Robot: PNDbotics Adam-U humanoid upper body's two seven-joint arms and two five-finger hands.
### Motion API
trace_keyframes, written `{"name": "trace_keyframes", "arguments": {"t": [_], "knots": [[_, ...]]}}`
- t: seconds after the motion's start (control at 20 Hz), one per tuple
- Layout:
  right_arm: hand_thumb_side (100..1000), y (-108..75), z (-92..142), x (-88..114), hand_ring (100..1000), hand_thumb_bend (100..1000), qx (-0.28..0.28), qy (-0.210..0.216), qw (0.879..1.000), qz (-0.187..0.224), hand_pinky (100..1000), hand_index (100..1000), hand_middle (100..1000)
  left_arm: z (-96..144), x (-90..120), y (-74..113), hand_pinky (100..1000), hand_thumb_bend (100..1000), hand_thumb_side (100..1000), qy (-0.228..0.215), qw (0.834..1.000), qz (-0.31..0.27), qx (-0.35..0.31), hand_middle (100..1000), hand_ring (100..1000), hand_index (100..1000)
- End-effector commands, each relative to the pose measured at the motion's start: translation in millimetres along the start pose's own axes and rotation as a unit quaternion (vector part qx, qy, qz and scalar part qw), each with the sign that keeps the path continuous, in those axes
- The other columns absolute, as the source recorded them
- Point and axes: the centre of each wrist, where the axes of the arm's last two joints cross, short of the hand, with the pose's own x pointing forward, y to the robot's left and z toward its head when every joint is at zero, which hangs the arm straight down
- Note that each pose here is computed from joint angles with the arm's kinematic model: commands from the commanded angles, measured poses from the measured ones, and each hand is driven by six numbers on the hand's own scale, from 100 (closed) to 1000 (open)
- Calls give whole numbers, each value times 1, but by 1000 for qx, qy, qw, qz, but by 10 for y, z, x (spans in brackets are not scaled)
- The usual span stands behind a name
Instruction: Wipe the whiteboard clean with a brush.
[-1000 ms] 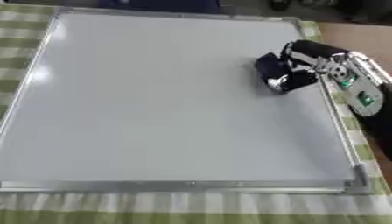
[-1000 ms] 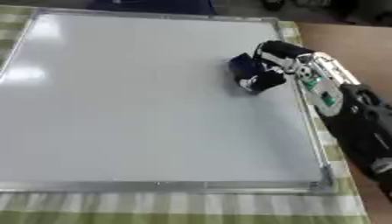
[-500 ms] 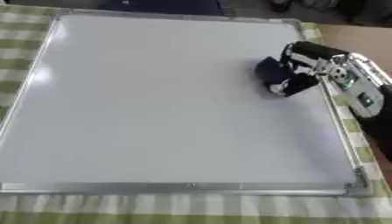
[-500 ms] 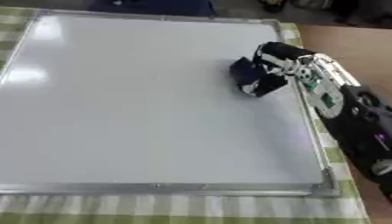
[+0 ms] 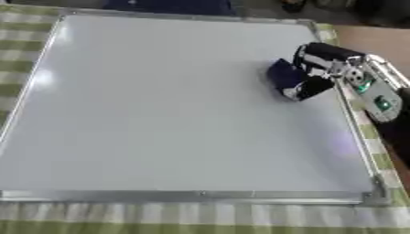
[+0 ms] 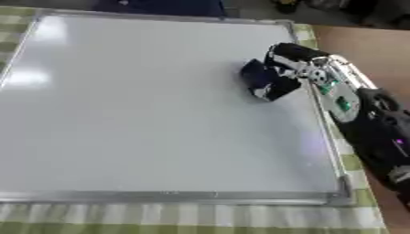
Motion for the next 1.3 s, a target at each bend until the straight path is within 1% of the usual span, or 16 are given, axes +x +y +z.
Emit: {"name": "trace_keyframes", "arguments": {"t": [0.05, 0.3, 0.5, 0.6, 0.9, 0.95, 1.0, 1.3], "knots": [[389, -4, 9, -3, 685, 214, 8, -4, 1000, 3, 574, 186, 224, -51, 61, 0, 475, 100, 1000, -14, 1000, -1, -6, 479, 487, 427], [397, 8, 1, 44, 683, 213, 15, -15, 1000, 5, 572, 189, 223, -50, 61, 0, 476, 100, 1000, -13, 1000, 0, -6, 479, 487, 427], [410, -2, 0, 105, 680, 206, 24, -29, 999, 13, 570, 234, 224, -52, 62, 0, 477, 100, 1000, -13, 1000, 0, -6, 480, 488, 427], [409, -12, -2, 129, 678, 205, 28, -35, 999, 16, 568, 235, 222, -50, 61, 0, 477, 100, 1000, -12, 1000, 0, -6, 480, 488, 427], [394, -18, -8, 199, 664, 193, 37, -50, 998, 21, 564, 240, 210, -53, 62, 0, 478, 100, 1000, -12, 1000, 0, -6, 480, 488, 427], [384, -19, -10, 212, 662, 179, 38, -53, 998, 23, 563, 242, 208, -53, 62, -1, 478, 100, 1000, -12, 1000, 0, -7, 480, 488, 427], [371, -20, -11, 230, 661, 165, 41, -57, 997, 24, 562, 243, 208, -52, 62, 0, 478, 100, 1000, -12, 1000, 0, -7, 480, 488, 427], [362, -59, 9, 359, 661, 145, 53, -85, 994, 43, 563, 242, 208, -58, 63, -2, 480, 100, 1000, -12, 1000, 2, -7, 481, 489, 428]]}}
